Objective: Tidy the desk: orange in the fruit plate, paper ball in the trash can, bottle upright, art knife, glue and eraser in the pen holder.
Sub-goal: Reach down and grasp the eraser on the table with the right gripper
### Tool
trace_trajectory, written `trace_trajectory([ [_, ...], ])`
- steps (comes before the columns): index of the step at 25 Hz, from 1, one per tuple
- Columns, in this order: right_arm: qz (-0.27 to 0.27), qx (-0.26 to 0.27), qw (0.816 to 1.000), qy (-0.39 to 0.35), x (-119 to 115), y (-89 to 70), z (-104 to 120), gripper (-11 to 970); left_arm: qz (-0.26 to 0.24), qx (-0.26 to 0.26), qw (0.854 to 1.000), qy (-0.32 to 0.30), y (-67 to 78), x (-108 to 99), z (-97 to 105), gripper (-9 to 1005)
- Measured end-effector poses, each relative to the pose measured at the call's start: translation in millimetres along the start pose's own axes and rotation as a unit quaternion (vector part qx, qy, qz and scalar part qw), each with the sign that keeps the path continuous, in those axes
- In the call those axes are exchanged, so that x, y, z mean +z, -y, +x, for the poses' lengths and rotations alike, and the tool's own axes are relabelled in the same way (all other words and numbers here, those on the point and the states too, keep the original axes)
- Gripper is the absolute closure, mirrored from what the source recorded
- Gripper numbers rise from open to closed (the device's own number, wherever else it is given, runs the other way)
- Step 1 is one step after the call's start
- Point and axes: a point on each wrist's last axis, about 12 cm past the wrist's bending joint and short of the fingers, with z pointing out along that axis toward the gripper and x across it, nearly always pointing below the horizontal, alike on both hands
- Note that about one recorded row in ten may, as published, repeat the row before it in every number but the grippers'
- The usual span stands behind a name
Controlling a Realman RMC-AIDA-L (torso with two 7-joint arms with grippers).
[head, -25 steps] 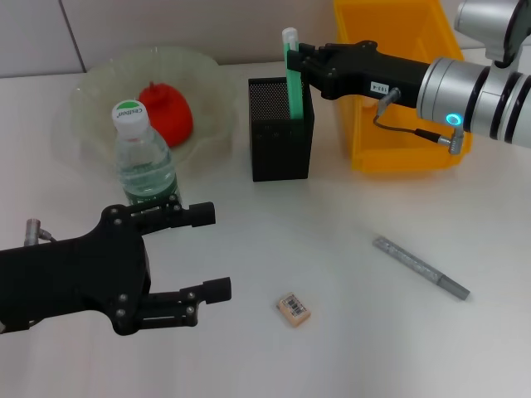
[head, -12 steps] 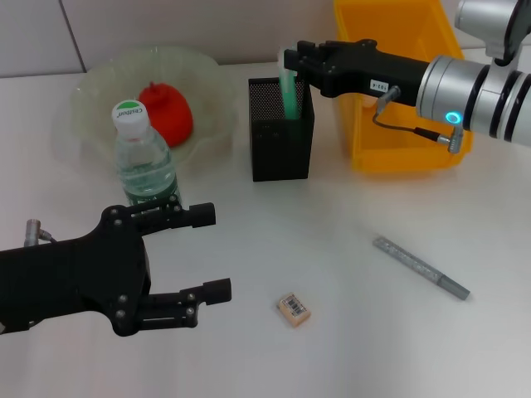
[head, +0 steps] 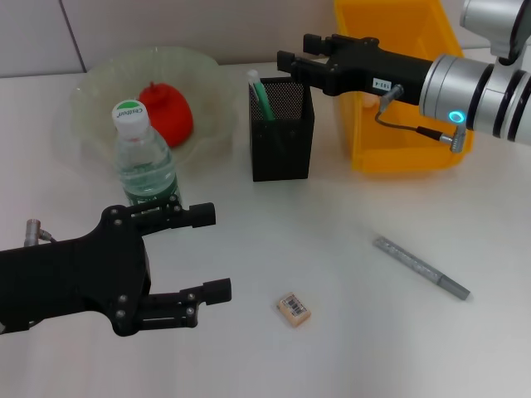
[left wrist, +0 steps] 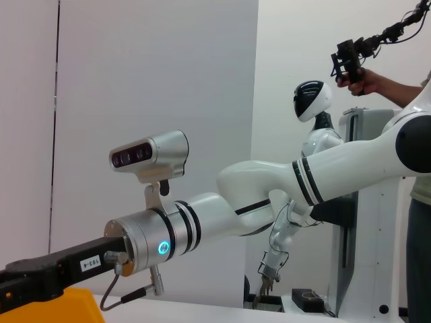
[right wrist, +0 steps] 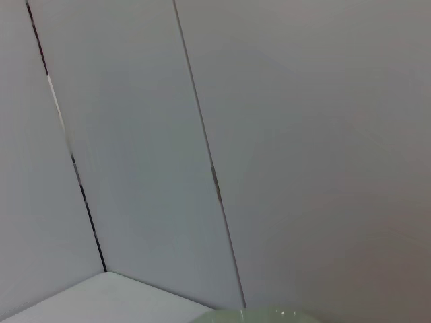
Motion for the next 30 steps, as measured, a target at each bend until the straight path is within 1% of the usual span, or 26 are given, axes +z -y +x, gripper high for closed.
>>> trace_trajectory([
  [6,-0.013,-0.005,1.000,0.017,-7.3,-1.1,-4.4,352,-0.001,-0.001,1.000,0.000,0.5,-0.5,0.5,195],
  [9,-0.018,-0.008,0.999,0.031,-15.1,-0.5,-8.4,251,-0.001,-0.001,1.000,0.000,0.6,-0.6,0.6,195],
  [16,-0.030,-0.009,0.999,0.042,-28.4,-1.3,-8.6,251,-0.002,-0.002,1.000,0.000,-0.2,-0.5,-0.1,195],
  [21,-0.038,0.002,0.999,0.033,-39.6,-2.7,-8.5,251,-0.003,-0.002,1.000,-0.001,-0.6,-2.1,-0.8,195],
  [26,-0.054,-0.009,0.999,-0.003,-52.3,-7.8,-10.3,251,-0.009,-0.002,1.000,-0.002,0.3,-6.6,-0.5,195],
  [28,-0.061,-0.015,0.998,-0.026,-55.4,-10.4,-11.4,251,-0.009,-0.001,1.000,-0.004,0.5,-8.6,-0.6,195],
  [29,-0.067,-0.020,0.996,-0.050,-57.6,-12.3,-12.5,252,-0.009,-0.001,1.000,-0.005,0.7,-10.3,-0.4,195],
  [30,-0.067,-0.020,0.996,-0.050,-57.6,-12.3,-12.5,252,-0.009,-0.001,1.000,-0.006,1.0,-11.5,-0.3,195],
])
